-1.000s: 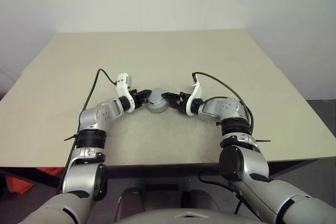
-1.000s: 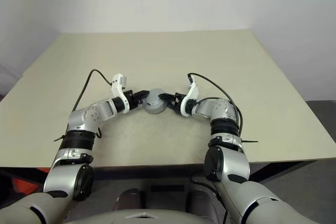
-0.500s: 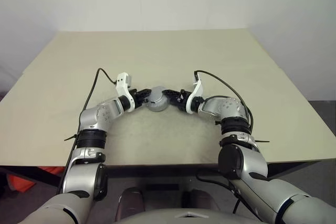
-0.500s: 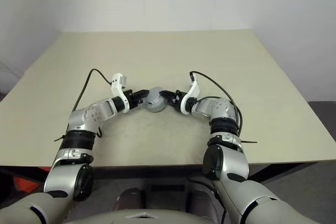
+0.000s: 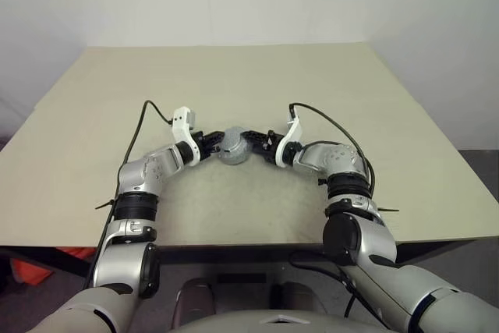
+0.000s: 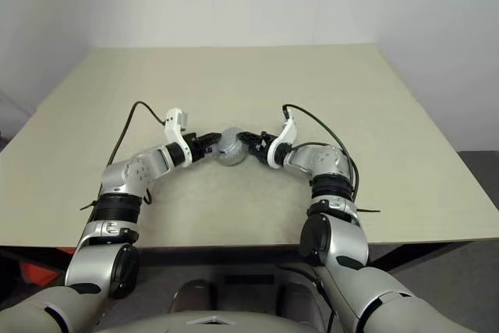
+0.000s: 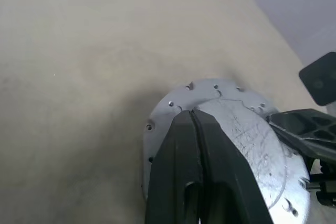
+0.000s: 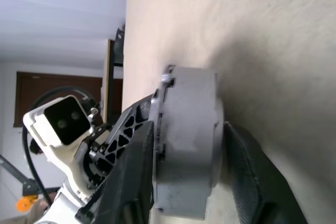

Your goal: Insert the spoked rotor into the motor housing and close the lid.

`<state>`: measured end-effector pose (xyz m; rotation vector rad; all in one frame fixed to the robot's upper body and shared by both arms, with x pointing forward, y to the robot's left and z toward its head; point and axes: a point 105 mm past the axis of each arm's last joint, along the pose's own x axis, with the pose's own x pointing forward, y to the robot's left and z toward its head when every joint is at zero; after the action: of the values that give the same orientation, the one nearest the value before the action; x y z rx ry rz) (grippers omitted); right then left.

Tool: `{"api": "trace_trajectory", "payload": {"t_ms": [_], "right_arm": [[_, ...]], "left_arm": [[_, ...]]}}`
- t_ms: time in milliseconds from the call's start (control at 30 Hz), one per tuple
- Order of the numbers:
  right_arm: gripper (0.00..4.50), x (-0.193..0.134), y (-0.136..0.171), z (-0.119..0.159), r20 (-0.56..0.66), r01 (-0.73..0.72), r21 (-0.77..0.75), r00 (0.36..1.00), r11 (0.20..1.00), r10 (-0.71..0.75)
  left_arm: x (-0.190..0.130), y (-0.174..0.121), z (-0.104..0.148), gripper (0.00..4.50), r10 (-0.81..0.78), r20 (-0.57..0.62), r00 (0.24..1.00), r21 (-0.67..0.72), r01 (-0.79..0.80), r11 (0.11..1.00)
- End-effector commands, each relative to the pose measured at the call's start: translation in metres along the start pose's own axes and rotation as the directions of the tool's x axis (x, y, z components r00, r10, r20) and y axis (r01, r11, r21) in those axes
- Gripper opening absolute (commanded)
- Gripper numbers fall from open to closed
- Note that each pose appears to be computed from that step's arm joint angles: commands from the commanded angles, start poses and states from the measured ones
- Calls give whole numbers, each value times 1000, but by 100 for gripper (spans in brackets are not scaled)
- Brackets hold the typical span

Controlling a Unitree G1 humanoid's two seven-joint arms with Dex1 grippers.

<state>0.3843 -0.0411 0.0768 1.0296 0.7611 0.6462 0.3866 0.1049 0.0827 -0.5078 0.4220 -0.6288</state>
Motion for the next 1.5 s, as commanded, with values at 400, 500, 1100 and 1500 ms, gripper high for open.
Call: {"api": "trace_trajectory", "payload": {"t_ms": [400, 500, 1100, 1500], "right_arm": [[165, 20, 43, -3, -15, -129, -27, 992, 991, 129], [165, 21, 45, -3, -21, -134, -31, 991, 991, 133], [165, 17, 58, 29, 142, -209, 83, 970, 974, 196], [165, 15, 60, 51, 260, -231, 170, 948, 958, 183]], "left_arm": [[12, -15, -26, 0, -63, -90, 994, -22, 61, 998], [12, -13, -24, 0, -57, -79, 995, -22, 55, 998], [-16, 13, 22, 0, 10, 188, 982, -141, 17, 990], [-52, 23, 46, 0, 23, 387, 922, -297, 102, 949]]}}
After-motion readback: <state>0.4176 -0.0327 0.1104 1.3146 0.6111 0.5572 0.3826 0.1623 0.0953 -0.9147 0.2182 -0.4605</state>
